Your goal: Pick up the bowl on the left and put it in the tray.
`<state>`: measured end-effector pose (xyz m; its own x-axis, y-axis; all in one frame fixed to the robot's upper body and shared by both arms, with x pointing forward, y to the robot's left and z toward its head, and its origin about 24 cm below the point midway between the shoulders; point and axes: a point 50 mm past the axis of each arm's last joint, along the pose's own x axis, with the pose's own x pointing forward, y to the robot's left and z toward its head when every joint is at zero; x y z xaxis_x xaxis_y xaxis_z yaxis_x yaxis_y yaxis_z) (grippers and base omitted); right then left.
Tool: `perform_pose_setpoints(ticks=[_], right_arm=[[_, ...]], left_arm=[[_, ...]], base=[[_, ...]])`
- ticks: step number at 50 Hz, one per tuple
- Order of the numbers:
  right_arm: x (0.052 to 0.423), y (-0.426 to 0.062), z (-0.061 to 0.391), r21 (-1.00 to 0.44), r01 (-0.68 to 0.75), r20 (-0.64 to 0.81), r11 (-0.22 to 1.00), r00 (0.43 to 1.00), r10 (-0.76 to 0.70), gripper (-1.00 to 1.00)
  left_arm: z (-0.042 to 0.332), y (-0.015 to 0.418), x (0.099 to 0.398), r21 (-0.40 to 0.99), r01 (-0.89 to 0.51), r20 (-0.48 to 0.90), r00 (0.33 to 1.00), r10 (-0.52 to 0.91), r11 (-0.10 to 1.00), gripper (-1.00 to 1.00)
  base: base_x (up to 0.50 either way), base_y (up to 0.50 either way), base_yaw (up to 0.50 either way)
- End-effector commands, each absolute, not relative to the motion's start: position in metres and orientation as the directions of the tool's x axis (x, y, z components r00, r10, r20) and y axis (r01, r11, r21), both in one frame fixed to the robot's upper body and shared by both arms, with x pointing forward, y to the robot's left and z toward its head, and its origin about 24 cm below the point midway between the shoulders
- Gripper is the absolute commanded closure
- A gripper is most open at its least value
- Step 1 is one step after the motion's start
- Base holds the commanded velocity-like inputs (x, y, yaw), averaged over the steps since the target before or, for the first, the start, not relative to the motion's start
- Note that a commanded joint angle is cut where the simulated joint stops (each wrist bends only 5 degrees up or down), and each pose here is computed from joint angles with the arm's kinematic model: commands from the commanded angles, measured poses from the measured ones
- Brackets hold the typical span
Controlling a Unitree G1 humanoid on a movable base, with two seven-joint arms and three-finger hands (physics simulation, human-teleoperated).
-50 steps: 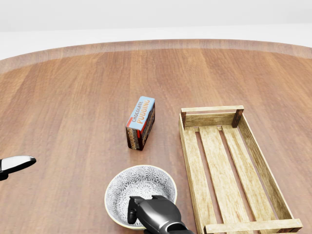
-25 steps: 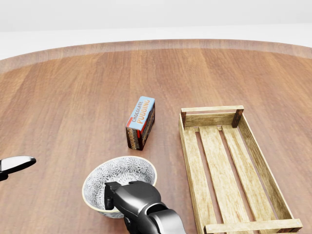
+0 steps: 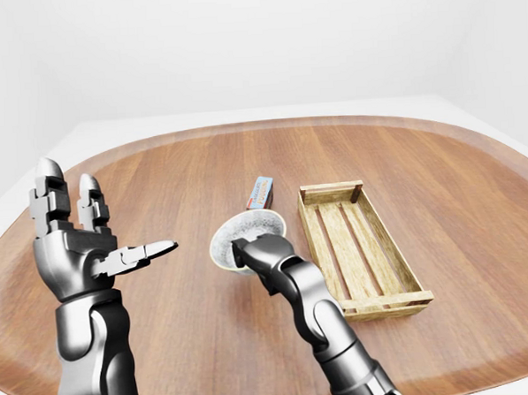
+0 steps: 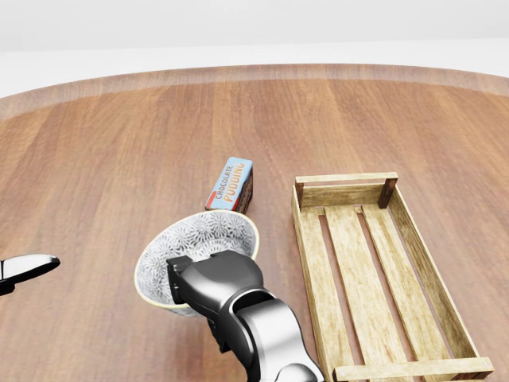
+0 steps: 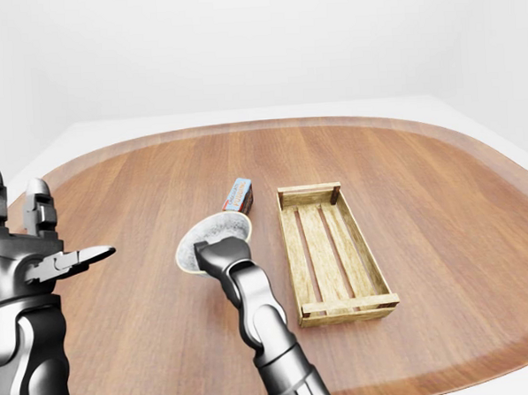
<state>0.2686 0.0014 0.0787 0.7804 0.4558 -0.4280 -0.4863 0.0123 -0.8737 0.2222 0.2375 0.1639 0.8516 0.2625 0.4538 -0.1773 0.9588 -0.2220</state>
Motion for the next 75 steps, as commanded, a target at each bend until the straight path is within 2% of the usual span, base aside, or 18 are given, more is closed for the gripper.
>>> perform_pose_setpoints(ticks=[1, 8, 14, 17, 23, 34, 53, 75], right_arm=[[0.276, -0.013, 0.12, -0.95, -0.31, -0.279, 0.022, 0.882, 0.381, 1.0], [0.278, -0.029, 0.153, -0.985, -0.165, -0.141, 0.048, 0.936, 0.322, 1.0], [0.278, -0.04, 0.164, -0.993, -0.107, -0.086, 0.057, 0.956, 0.281, 1.0], [0.278, -0.049, 0.18, -0.997, -0.034, -0.017, 0.065, 0.969, 0.246, 1.0], [0.275, -0.064, 0.199, -0.996, 0.06, 0.07, 0.063, 0.98, 0.188, 1.0], [0.272, -0.085, 0.209, -0.99, 0.124, 0.131, 0.067, 0.983, 0.127, 1.0], [0.269, -0.12, 0.209, -0.986, 0.14, 0.148, 0.092, 0.986, 0.08, 1.0], [0.271, -0.136, 0.181, -0.977, -0.01, 0.027, 0.213, 0.985, 0.17, 1.0]], left_arm=[[0.164, 0.238, 0.222, -0.223, -0.179, 0.455, 0.85, 0.265, 0.958, -1.0], [0.165, 0.239, 0.222, -0.226, -0.181, 0.458, 0.847, 0.268, 0.957, -1.0], [0.164, 0.239, 0.221, -0.224, -0.179, 0.455, 0.85, 0.266, 0.958, -1.0], [0.165, 0.239, 0.221, -0.225, -0.18, 0.458, 0.848, 0.267, 0.958, -1.0], [0.166, 0.238, 0.22, -0.225, -0.178, 0.463, 0.846, 0.266, 0.958, -1.0], [0.165, 0.238, 0.221, -0.223, -0.179, 0.457, 0.849, 0.264, 0.958, -1.0], [0.164, 0.238, 0.221, -0.224, -0.18, 0.456, 0.849, 0.266, 0.958, -1.0], [0.162, 0.236, 0.222, -0.217, -0.178, 0.448, 0.855, 0.26, 0.96, -1.0]], base=[[0.0, 0.0, 0.0], [0.0, 0.0, 0.0], [0.0, 0.0, 0.0], [0.0, 0.0, 0.0], [0.0, 0.0, 0.0], [0.0, 0.0, 0.0], [0.0, 0.0, 0.0], [0.0, 0.0, 0.0]])
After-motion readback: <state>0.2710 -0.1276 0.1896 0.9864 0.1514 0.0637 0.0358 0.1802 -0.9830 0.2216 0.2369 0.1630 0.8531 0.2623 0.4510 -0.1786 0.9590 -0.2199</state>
